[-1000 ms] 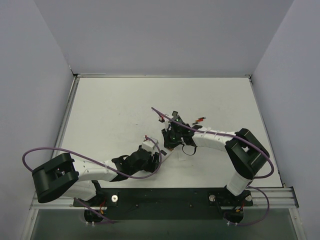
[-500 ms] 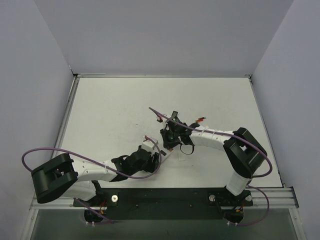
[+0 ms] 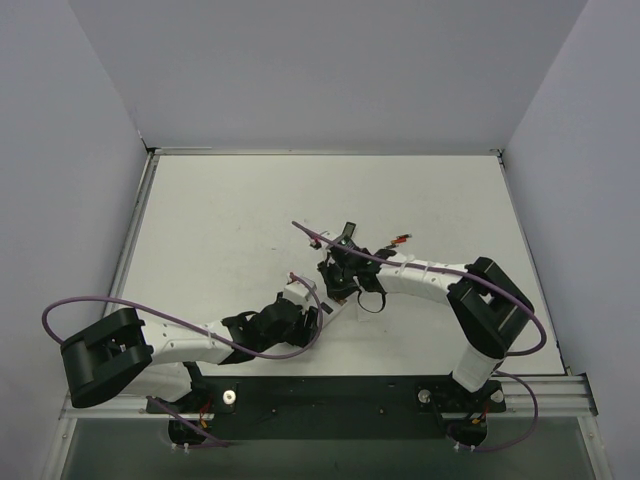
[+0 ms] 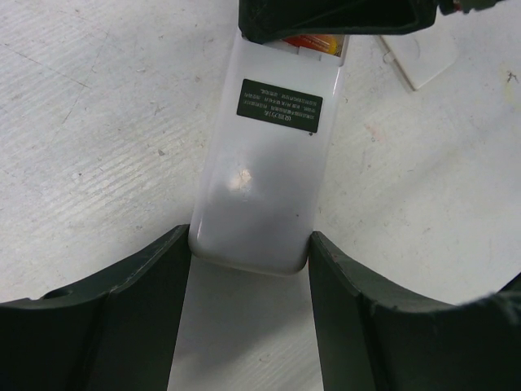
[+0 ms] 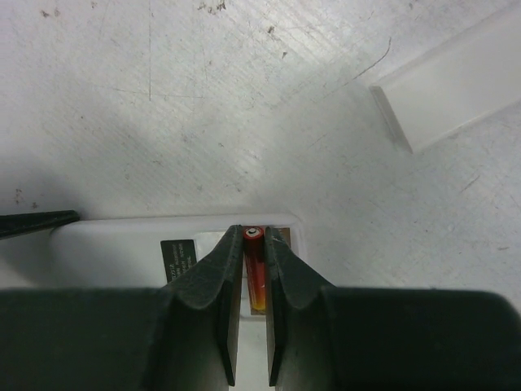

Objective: Load the batteries into the remote control

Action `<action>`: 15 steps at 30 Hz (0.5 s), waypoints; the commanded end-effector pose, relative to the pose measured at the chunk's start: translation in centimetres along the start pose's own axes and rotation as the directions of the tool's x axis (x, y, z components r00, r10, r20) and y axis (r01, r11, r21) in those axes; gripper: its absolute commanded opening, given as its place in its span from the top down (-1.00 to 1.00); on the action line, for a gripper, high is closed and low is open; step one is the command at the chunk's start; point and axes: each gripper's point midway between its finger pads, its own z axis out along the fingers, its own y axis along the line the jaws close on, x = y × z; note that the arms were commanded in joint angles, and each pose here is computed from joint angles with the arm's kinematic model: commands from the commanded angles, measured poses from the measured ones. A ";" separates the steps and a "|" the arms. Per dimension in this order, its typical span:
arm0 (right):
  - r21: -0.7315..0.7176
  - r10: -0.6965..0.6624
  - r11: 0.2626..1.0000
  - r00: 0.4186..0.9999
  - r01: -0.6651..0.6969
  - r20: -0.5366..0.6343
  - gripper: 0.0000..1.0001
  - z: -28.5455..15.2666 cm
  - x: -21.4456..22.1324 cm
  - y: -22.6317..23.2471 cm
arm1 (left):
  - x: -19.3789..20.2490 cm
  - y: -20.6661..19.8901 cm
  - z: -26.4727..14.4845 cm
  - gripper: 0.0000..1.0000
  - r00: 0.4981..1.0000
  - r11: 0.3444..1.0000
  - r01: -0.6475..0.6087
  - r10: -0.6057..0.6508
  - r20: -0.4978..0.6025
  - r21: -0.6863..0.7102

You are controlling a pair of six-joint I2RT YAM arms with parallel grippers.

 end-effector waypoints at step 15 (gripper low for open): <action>-0.304 0.144 0.904 0.886 -0.299 -0.441 0.82 -2.9 8.3 5.9 | 2.3 2.6 -0.1 1.00 0.998 0.993 0.026 -0.032 -0.060 -0.114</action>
